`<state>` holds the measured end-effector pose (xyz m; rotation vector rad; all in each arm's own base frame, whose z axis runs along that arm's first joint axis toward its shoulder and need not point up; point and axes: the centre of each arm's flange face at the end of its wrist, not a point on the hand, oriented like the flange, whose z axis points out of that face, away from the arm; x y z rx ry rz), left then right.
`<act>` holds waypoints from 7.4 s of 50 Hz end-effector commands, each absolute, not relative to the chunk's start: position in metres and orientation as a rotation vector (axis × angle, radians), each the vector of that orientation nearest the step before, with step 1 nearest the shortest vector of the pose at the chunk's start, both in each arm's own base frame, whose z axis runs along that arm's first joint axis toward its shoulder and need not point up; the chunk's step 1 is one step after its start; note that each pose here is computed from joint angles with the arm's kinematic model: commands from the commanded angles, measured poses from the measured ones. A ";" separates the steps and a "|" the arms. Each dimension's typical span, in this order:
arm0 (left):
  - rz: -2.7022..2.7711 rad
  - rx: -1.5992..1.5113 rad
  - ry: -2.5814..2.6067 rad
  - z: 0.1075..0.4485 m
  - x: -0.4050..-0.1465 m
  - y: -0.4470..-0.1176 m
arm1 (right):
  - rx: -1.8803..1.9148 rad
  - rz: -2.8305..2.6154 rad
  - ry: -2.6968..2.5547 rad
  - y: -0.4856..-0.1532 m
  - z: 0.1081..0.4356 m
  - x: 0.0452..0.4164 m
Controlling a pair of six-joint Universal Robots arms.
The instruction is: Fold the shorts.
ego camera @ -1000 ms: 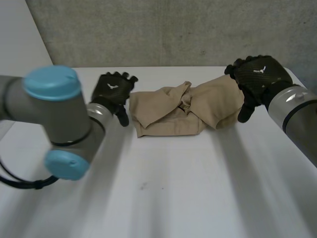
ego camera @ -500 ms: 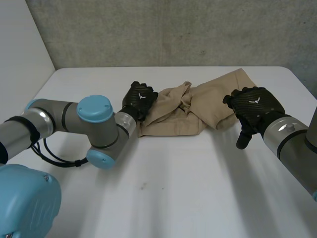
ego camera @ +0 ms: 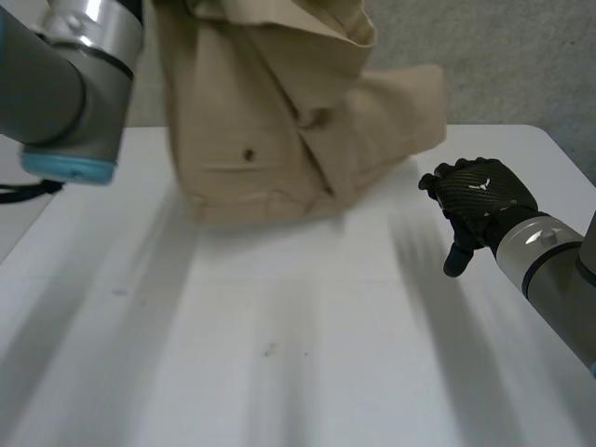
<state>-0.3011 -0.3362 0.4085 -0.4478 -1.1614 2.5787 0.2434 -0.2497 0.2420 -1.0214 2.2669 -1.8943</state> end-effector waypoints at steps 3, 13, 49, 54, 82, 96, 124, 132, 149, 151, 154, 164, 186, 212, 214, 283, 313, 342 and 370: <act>2.608 -0.403 -0.996 0.451 -0.303 -0.304 | -1.005 -1.911 2.266 -0.249 0.246 0.240; 2.392 -0.532 -0.991 0.422 -0.363 -0.247 | -0.998 -1.921 2.262 -0.249 0.249 0.239; 2.371 -0.583 -1.636 0.280 -0.284 -0.333 | -0.884 -1.974 2.335 -0.274 0.253 0.213; 2.364 -0.695 -1.803 0.240 -0.275 -0.351 | -0.886 -1.971 2.335 -0.274 0.253 0.213; 2.010 -0.904 -2.097 0.216 -0.322 -0.194 | -1.260 -1.690 2.161 -0.247 0.233 0.232; 1.876 -0.787 -2.286 0.183 -0.296 -0.187 | -1.425 -1.616 2.118 -0.277 0.171 0.248; 2.229 -0.576 -1.955 0.251 -0.313 -0.288 | -1.086 -1.892 1.911 -0.219 0.318 0.245; 2.364 -0.552 -1.709 0.287 -0.317 -0.331 | -0.931 -1.846 1.861 -0.207 0.333 0.247; 2.409 -0.652 -1.682 0.194 -0.332 -0.415 | -0.959 -1.513 2.049 -0.232 0.219 0.323; 2.373 -0.670 -1.721 0.185 -0.332 -0.410 | -0.893 -1.522 2.079 -0.241 0.213 0.325; 2.337 -0.682 -1.763 0.192 -0.327 -0.393 | -0.796 -1.551 2.116 -0.251 0.212 0.324; 2.218 -0.676 -1.977 0.249 -0.283 -0.308 | -0.635 -1.624 2.105 -0.269 0.218 0.328; 1.722 -0.316 -2.352 0.229 -0.214 -0.165 | -0.613 -1.683 2.096 -0.270 0.214 0.347; 1.154 -0.101 -2.458 0.155 -0.256 -0.171 | -0.603 -1.654 2.077 -0.258 0.219 0.350; 1.158 -0.096 -2.446 0.154 -0.263 -0.175 | -0.604 -1.653 2.078 -0.257 0.219 0.350; 1.890 -0.223 -2.218 0.252 -0.252 -0.228 | -0.691 -1.430 2.364 -0.192 0.195 0.252; 2.073 -0.394 -2.116 0.299 -0.251 -0.227 | -0.679 -1.721 2.028 -0.226 0.247 0.302; 2.333 -1.107 -1.938 0.368 -0.227 -0.173 | -1.097 -2.153 2.032 -0.229 0.380 0.248; 3.112 -0.351 -1.201 0.475 -0.263 -0.314 | -0.529 -2.885 1.374 -0.305 0.462 0.278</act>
